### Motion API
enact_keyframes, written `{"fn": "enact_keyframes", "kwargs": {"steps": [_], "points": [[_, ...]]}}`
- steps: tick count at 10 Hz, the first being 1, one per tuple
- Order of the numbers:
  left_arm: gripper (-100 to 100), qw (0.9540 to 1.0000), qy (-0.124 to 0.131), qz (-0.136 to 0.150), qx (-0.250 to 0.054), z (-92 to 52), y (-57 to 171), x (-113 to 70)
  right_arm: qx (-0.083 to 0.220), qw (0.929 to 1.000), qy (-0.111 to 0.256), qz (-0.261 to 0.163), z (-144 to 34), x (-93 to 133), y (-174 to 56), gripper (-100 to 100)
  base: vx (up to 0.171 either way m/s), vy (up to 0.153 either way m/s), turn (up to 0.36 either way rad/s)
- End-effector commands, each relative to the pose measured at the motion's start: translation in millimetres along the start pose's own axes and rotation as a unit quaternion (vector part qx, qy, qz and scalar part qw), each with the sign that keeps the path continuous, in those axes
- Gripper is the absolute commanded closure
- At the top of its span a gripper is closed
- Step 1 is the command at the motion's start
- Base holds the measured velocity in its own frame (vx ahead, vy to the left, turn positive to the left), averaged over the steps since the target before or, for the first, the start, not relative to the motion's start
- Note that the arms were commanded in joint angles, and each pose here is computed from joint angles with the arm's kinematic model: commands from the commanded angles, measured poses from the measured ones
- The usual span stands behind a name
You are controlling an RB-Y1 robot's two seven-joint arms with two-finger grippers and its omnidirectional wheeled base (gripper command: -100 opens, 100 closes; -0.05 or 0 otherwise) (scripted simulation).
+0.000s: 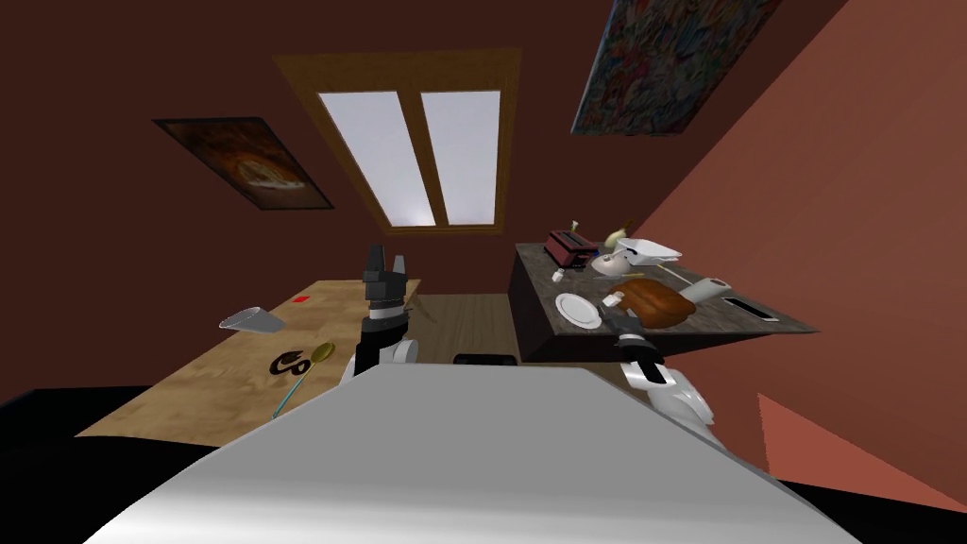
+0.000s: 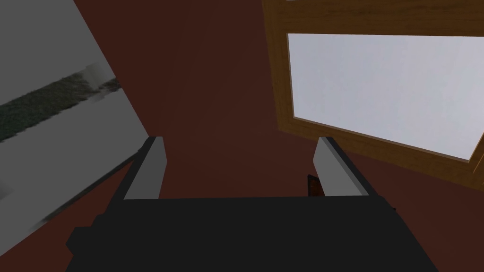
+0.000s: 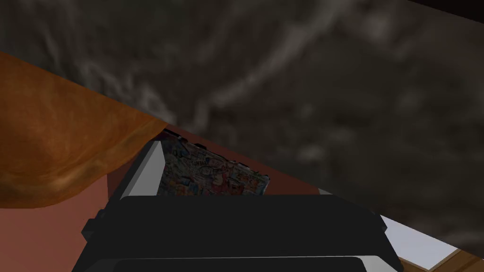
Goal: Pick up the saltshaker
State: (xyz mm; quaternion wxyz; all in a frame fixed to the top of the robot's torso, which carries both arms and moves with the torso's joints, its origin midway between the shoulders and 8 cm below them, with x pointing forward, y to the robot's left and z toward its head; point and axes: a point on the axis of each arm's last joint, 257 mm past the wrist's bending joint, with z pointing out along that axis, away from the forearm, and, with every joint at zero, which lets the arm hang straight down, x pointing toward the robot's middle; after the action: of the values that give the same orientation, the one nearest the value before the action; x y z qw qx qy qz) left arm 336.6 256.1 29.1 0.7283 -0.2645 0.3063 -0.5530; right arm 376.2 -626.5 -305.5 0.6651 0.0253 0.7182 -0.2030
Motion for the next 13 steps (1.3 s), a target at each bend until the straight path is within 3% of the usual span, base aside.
{"fn": "enact_keyframes", "kwargs": {"steps": [1, 2, 4, 5, 6, 7, 9, 11, 13], "points": [[0, 1.0, 0.0, 0.0, 0.0, 0.0, 0.0, 0.0, -0.009, 0.9991, 0.002, -0.042, -13.2, 1.9, -15.1, -100, 0.077, 0.077, 0.039], [0, 1.0, 0.0, 0.0, 0.0, 0.0, 0.0, 0.0, -0.015, 0.9975, 0.005, -0.069, -21.9, 2.3, -25.0, -100, 0.067, 0.091, 0.049], [0, 1.0, 0.0, 0.0, 0.0, 0.0, 0.0, 0.0, -0.015, 0.9975, 0.005, -0.069, -21.9, 2.3, -25.0, -100, 0.028, 0.055, -0.002], [0, 1.0, 0.0, 0.0, 0.0, 0.0, 0.0, 0.0, -0.03, 0.9916, 0.009, -0.125, -37.4, -0.1, -43.4, -100, 0.06, 0.08, 0.062], [0, 1.0, 0.0, 0.0, 0.0, 0.0, 0.0, 0.0, -0.03, 0.9915, 0.012, -0.126, -40.2, 2.4, -44.6, -100, 0.071, 0.088, 0.029], [0, 1.0, 0.0, 0.0, 0.0, 0.0, 0.0, 0.0, -0.039, 0.9869, 0.016, -0.156, -49.7, 2.4, -53.9, -100, 0.081, 0.067, 0.063], [0, 1.0, 0.0, 0.0, 0.0, 0.0, 0.0, 0.0, -0.039, 0.9869, 0.016, -0.156, -49.7, 2.4, -53.9, -100, 0.038, 0.039, -0.015], [0, 1.0, 0.0, 0.0, 0.0, 0.0, 0.0, 0.0, -0.063, 0.9741, 0.026, -0.216, -68.4, 2.1, -70.8, -100, 0.047, 0.056, 0.048], [0, 1.0, 0.0, 0.0, 0.0, 0.0, 0.0, 0.0, -0.092, 0.956, 0.038, -0.276, -86.6, 2.4, -85.4, -100, 0.111, 0.099, 0.062]]}}
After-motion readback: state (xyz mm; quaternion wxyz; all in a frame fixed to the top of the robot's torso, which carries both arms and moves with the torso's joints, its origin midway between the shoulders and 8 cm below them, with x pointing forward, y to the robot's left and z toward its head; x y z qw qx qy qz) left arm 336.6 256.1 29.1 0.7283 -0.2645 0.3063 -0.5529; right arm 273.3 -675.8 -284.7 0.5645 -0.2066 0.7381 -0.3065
